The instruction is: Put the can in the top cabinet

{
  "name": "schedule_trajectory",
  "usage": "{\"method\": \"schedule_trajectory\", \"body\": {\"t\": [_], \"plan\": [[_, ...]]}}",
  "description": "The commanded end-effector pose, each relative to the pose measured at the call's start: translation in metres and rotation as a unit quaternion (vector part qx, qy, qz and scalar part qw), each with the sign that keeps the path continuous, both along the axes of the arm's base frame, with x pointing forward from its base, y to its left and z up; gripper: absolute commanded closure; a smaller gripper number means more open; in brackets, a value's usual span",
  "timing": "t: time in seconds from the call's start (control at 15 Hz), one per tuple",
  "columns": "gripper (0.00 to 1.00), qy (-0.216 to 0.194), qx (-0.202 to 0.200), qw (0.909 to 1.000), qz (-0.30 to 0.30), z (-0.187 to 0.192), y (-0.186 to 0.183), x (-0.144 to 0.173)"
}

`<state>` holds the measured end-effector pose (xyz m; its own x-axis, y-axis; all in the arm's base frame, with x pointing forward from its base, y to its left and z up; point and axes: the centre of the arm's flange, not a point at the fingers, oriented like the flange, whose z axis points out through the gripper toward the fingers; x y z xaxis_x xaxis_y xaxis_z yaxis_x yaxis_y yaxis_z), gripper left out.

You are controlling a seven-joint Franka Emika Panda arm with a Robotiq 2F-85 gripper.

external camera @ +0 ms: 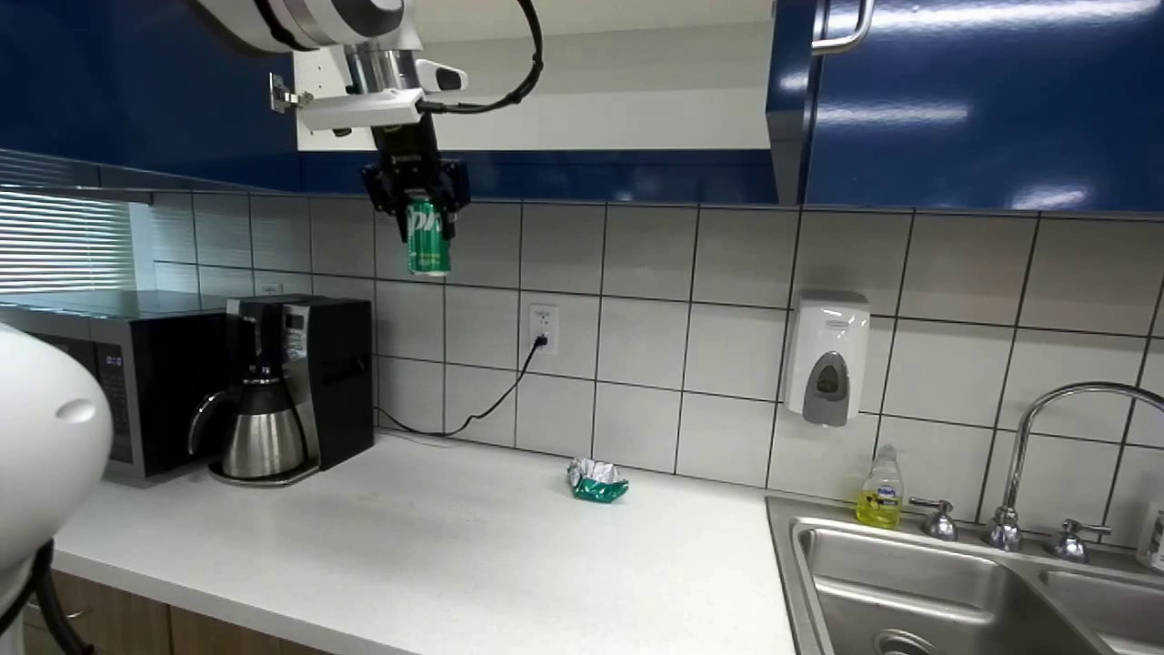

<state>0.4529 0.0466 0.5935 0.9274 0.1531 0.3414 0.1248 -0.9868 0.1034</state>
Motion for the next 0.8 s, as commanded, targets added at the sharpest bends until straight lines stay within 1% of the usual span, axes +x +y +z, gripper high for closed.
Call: {"method": "schedule_trajectory", "body": {"t": [0.0, 0.33, 0.73], "plan": [[0.60, -0.013, 0.005, 0.9999, -0.007, 0.048, 0.010, 0.004], [0.60, -0.030, 0.005, 0.9995, -0.008, 0.093, 0.019, 0.014], [0.60, -0.039, 0.018, 0.9990, -0.009, 0.137, 0.028, 0.038]]}}
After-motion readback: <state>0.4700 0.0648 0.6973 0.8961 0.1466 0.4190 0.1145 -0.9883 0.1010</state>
